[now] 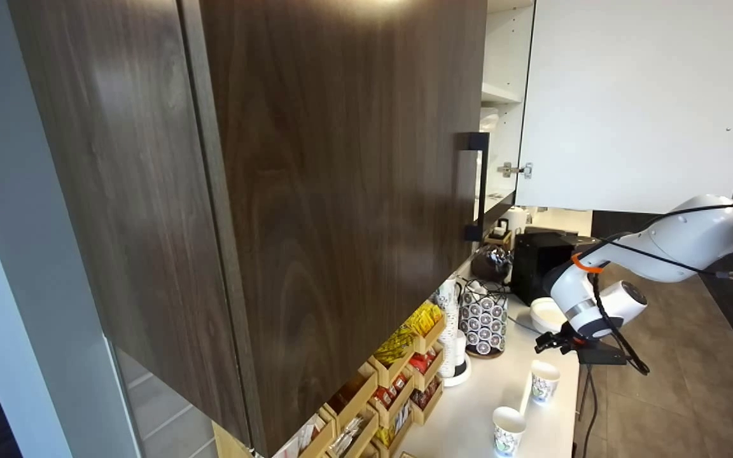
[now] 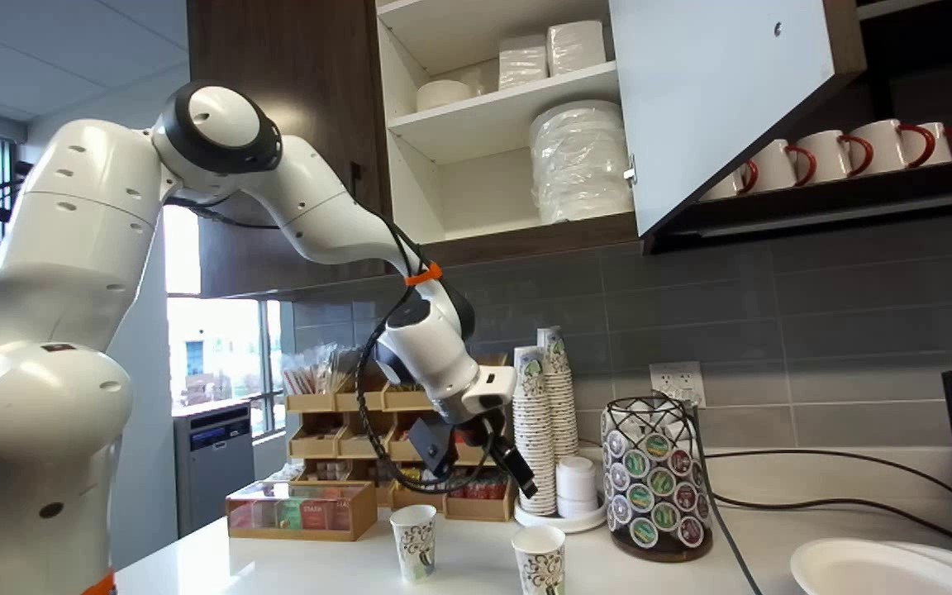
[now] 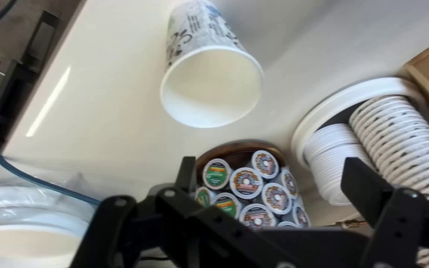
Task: Take the cup out of the cupboard then put the other one in
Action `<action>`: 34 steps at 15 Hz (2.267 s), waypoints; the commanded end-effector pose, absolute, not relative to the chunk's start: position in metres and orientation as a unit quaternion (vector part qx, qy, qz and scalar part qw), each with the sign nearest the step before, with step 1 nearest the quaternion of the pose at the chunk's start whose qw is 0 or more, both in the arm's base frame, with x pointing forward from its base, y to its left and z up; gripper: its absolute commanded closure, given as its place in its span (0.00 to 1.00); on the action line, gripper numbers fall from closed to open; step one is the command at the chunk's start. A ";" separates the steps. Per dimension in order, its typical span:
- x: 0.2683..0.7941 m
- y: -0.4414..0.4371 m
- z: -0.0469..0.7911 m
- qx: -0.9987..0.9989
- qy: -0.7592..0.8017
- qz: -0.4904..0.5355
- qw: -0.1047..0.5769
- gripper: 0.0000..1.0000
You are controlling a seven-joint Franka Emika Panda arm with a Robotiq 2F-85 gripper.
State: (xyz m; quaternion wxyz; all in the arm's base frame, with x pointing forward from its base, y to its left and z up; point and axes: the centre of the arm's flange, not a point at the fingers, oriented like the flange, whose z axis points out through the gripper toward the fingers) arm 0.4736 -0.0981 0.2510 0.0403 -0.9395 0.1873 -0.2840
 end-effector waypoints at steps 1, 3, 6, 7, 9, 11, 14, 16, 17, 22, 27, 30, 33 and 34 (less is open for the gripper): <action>0.483 -0.126 0.225 -0.931 0.255 -0.258 0.028 0.00; 0.481 -0.136 0.209 -0.929 0.280 -0.240 0.028 0.00; 0.479 -0.142 0.186 -0.927 0.304 -0.218 0.037 0.00; 0.479 -0.144 0.179 -0.925 0.312 -0.214 0.041 0.00; 0.483 -0.146 0.171 -0.919 0.326 -0.213 0.052 0.00; 0.488 -0.148 0.166 -0.915 0.336 -0.215 0.061 0.00; 0.496 -0.151 0.161 -0.912 0.344 -0.213 0.070 0.25; 0.499 -0.151 0.156 -0.911 0.350 -0.206 0.075 0.42; 0.499 -0.152 0.154 -0.911 0.351 -0.203 0.076 0.51; 0.498 -0.154 0.153 -0.908 0.361 -0.191 0.099 0.89; 0.496 -0.161 0.169 -0.896 0.366 -0.189 0.165 1.00; 0.493 -0.167 0.192 -0.890 0.362 -0.207 0.187 0.99; 0.486 -0.168 0.239 -0.884 0.350 -0.239 0.196 0.99; 0.483 -0.166 0.258 -0.884 0.343 -0.251 0.197 0.99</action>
